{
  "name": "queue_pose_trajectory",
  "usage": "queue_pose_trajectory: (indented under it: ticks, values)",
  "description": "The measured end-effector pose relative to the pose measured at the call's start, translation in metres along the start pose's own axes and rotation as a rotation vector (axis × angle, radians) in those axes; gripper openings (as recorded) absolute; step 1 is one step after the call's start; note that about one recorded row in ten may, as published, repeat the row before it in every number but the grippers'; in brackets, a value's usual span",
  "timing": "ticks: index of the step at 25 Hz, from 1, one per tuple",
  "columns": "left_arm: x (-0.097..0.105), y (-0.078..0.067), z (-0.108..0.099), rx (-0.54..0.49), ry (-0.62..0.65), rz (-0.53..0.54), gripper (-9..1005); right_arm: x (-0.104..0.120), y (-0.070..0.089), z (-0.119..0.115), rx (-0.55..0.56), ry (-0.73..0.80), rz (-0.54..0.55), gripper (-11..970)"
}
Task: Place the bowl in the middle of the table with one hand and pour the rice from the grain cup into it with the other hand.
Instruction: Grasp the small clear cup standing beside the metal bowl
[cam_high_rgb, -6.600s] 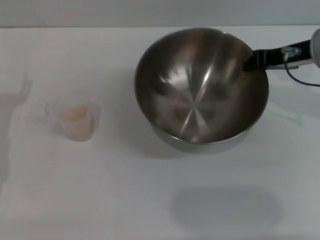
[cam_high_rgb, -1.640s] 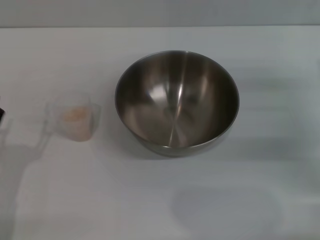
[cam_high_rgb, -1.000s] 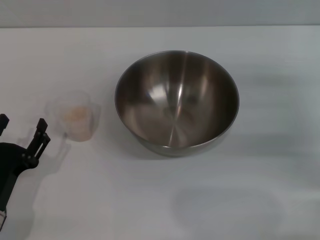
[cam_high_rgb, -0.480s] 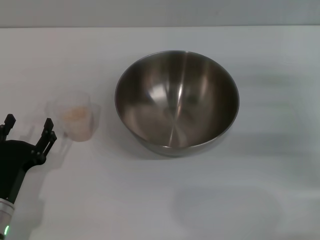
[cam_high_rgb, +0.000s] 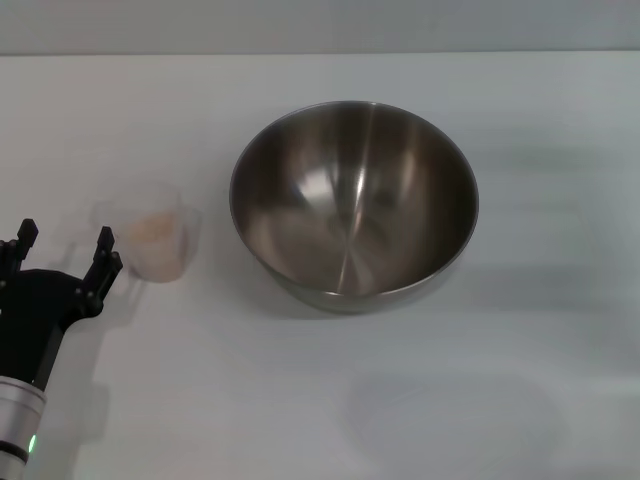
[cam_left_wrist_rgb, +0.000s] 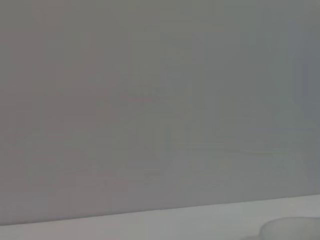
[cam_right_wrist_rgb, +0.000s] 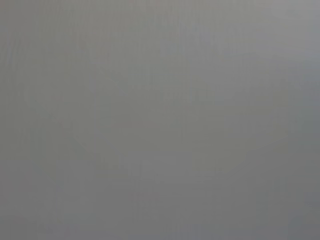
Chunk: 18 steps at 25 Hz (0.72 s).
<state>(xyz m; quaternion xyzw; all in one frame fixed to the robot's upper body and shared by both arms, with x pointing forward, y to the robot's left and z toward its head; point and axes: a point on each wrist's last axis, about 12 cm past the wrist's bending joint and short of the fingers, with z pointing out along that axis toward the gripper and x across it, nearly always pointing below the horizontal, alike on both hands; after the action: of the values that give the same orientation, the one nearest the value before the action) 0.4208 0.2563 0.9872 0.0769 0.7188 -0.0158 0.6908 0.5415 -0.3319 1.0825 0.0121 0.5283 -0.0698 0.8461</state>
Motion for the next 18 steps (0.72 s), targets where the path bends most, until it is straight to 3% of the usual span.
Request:
queue_pose_trajectory:
  ticks: [18]
  values:
    - [0.002,0.003,0.019,-0.001,0.044,0.001,841,-0.002,-0.001,0.002,-0.007,-0.011,-0.003,636]
